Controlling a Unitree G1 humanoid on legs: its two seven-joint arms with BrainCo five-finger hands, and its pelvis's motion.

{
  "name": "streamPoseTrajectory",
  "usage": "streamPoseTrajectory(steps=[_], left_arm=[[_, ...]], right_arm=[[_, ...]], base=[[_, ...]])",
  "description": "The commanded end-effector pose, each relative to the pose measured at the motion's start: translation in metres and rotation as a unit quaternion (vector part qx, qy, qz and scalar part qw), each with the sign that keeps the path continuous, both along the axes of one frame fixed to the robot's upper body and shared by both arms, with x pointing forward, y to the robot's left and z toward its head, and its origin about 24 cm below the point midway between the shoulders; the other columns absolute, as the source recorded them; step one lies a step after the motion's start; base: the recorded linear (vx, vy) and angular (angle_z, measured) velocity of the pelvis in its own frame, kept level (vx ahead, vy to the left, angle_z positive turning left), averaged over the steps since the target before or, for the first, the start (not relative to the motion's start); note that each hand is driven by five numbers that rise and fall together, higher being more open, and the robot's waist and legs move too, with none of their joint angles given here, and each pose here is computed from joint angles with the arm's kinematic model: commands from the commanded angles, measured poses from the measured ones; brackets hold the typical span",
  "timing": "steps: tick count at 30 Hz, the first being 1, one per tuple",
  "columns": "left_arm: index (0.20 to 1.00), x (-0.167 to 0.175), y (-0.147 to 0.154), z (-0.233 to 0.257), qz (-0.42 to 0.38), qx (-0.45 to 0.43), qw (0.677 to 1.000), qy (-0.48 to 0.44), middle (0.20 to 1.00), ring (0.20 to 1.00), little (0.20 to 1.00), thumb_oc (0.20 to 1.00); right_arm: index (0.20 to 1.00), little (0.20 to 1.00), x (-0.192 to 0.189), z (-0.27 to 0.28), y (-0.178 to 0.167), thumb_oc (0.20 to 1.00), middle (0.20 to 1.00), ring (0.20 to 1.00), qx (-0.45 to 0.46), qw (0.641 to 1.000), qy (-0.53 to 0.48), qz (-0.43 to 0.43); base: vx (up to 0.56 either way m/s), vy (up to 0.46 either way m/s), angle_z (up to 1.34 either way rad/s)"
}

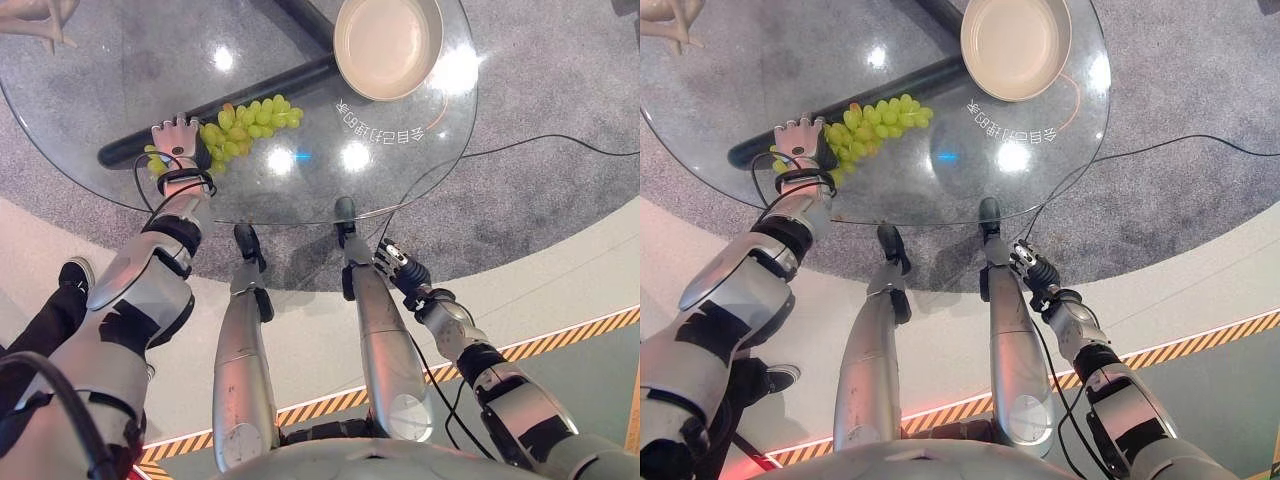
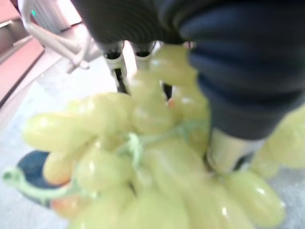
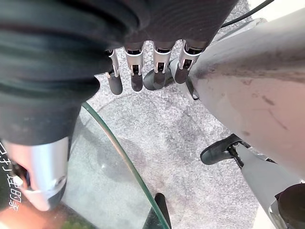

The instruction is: Pick up fruits into the plate

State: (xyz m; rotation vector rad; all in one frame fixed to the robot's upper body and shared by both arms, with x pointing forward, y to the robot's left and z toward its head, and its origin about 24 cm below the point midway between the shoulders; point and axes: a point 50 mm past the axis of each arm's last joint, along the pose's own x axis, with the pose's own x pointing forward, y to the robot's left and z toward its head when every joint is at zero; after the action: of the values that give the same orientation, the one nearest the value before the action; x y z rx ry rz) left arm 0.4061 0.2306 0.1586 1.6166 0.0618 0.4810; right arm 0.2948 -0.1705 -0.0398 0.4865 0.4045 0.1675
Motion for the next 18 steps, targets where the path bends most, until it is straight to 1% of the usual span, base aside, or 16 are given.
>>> streamPoseTrajectory(steps=[1,18], left_arm=[[0.2,-0.0063,0.0098,-0.0191,0.018,0.0,0.999,0.033,0.2,0.2,0.2,0.2],[0.2,-0.0071,0.0118,-0.0184,0.013,0.0,1.0,0.025,0.2,0.2,0.2,0.2]], right_arm=[[1.0,1.0,-0.007,-0.002,0.0105,1.0,1.0,1.0,0.019,1.0,-0.01,0.017],[1.0,1.0,-0.0091,-0.0041,0.0079,1.0,1.0,1.0,0.018,1.0,-0.009,0.015]], base=[[0.0,0.0,0.0],[0.0,0.0,0.0]])
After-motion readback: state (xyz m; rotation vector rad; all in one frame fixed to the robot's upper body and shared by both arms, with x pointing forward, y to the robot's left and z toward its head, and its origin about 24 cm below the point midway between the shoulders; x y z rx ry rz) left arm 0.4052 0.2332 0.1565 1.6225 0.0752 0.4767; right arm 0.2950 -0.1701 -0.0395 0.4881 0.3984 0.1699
